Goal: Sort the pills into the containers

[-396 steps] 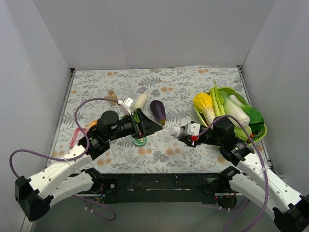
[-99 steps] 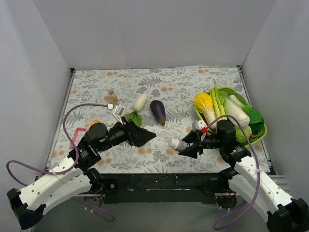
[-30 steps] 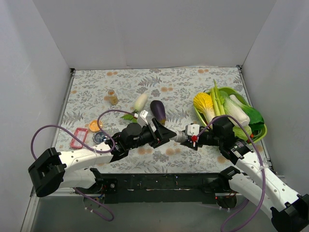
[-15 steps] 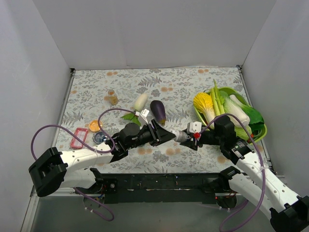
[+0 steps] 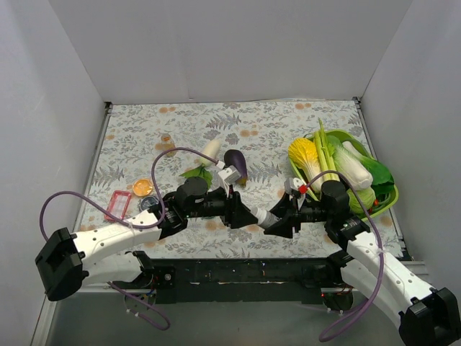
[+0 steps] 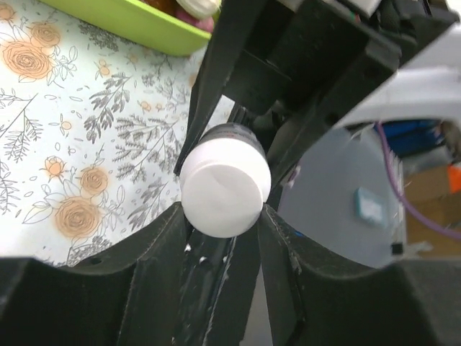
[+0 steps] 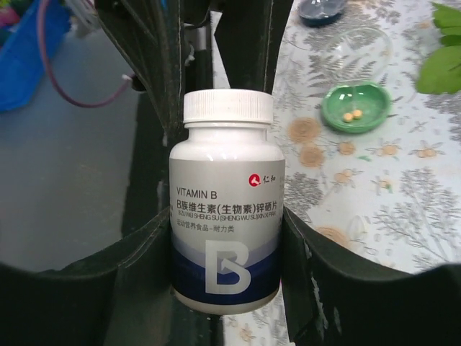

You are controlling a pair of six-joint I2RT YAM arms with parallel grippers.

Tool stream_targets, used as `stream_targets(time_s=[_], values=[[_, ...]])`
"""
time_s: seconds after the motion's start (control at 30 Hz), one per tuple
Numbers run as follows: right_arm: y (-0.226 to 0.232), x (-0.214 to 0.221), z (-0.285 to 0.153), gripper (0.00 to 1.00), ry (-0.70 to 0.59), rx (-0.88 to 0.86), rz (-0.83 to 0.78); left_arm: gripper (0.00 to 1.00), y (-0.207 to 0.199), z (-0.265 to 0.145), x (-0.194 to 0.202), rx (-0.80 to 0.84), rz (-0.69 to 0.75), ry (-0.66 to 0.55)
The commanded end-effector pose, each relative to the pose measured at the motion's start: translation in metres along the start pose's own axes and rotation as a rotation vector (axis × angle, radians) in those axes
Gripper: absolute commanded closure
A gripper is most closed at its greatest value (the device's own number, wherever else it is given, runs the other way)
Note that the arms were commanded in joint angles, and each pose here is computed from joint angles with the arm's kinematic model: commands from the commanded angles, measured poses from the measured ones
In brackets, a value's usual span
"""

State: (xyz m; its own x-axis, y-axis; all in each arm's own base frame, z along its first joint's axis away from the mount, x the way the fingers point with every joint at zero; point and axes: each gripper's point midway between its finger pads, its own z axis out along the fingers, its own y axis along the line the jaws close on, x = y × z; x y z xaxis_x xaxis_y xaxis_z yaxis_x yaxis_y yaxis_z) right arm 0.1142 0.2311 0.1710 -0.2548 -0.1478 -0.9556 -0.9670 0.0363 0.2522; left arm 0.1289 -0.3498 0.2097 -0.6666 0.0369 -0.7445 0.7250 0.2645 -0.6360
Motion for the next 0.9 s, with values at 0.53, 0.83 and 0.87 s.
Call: stream_targets(time_s=[0.53,0.83,0.87], values=[[-0.011,-0.031,-0.010,0.99,0.004,0.057,-0.260,0.02,-0.016,-0.050,-0.042,-0.091,-0.358,-0.228],[-0.030,-0.035,-0.016,0.99,0.104,0.139,-0.515,0.03,-0.015,-0.012,-0.060,-0.053,-0.541,-0.224],[-0.030,-0.034,-0.017,0.99,0.106,0.141,-0.520,0.05,-0.013,-0.009,-0.060,-0.055,-0.551,-0.219]])
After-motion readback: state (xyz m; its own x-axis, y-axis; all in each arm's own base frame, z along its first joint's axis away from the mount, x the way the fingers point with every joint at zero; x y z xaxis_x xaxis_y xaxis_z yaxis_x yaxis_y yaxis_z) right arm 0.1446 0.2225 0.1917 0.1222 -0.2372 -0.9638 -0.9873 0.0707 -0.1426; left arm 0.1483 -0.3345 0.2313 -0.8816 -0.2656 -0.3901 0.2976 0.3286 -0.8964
